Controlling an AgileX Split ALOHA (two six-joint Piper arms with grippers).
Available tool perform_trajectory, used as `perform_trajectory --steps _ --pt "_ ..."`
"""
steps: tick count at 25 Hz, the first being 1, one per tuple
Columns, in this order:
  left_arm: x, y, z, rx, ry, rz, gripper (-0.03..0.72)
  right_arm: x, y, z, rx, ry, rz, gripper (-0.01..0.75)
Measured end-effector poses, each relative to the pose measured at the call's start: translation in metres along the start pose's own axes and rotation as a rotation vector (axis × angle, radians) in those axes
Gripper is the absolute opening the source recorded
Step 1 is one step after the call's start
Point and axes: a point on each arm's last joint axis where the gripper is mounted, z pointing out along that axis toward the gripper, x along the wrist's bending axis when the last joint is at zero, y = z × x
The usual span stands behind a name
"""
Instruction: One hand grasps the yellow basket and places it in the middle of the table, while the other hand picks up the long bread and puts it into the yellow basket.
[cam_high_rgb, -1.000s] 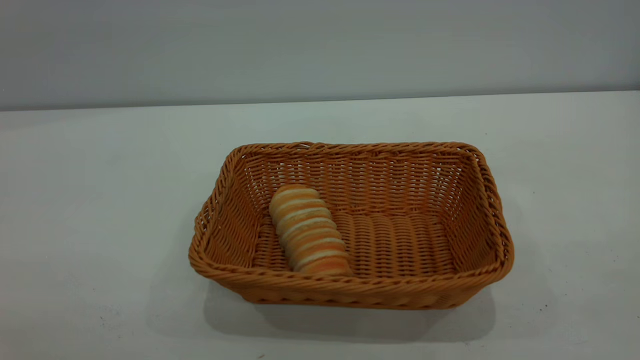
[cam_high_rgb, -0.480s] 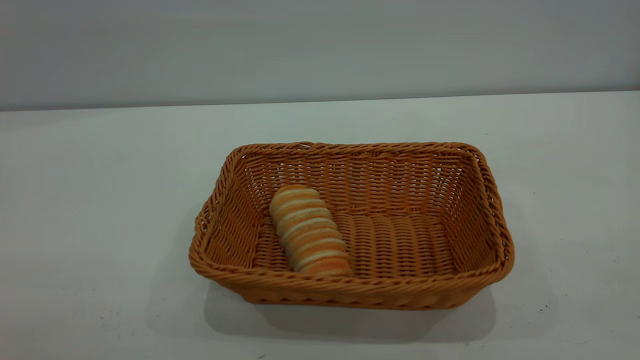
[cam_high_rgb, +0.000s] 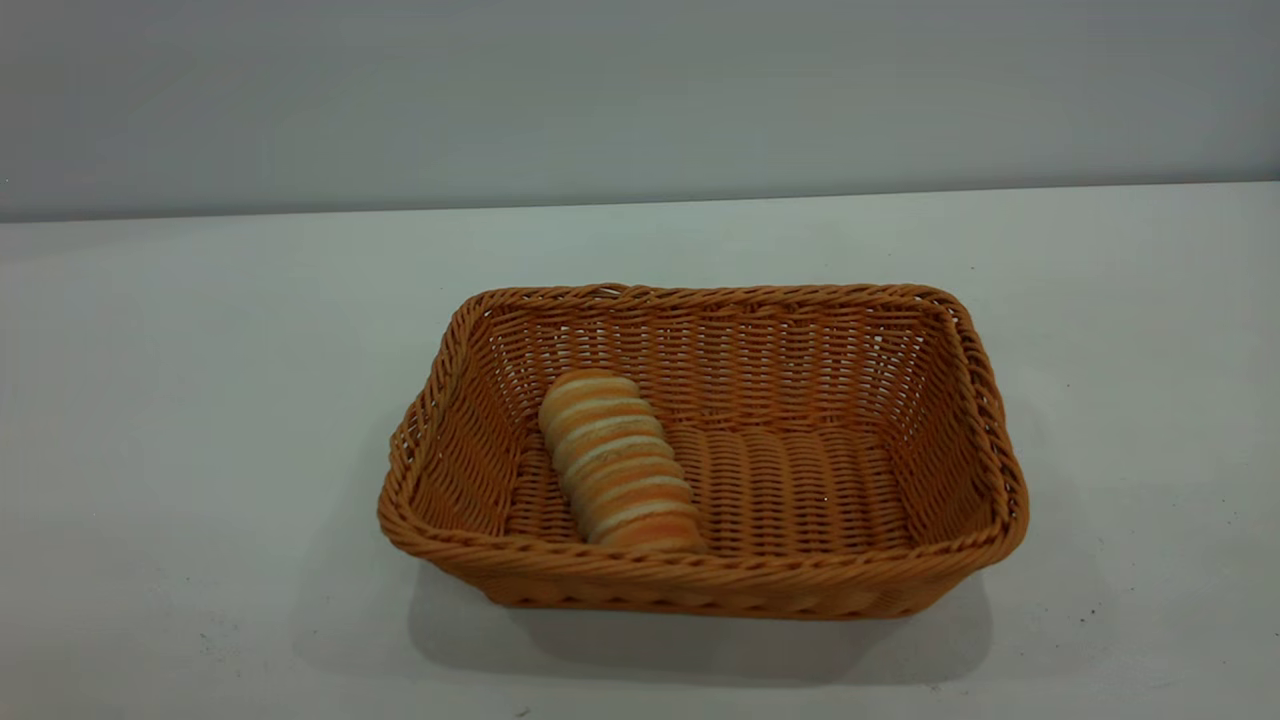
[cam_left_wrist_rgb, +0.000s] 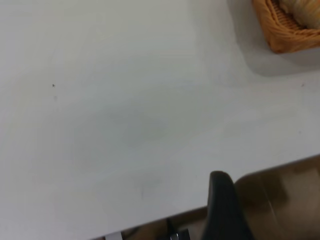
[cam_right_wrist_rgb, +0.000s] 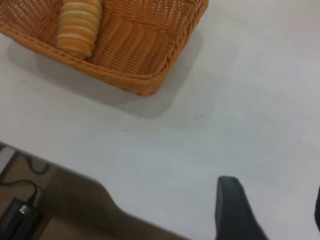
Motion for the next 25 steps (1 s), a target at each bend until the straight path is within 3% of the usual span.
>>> perform_trajectory --steps 6,11,25 --pt "-0.003 -0.009 -0.012 -0.104 0.035 0.002 0.538 -0.001 0.001 0.001 -0.001 -0.118 0.092 0.369" --pt "-0.004 -0.011 -0.013 -0.114 0.039 0.002 0.538 -0.002 0.001 0.001 -0.001 -0.206 0.157 0.368" --pt "-0.004 -0.011 -0.013 -0.115 0.040 0.000 0.538 -0.002 0.001 0.001 -0.002 -0.201 0.155 0.368"
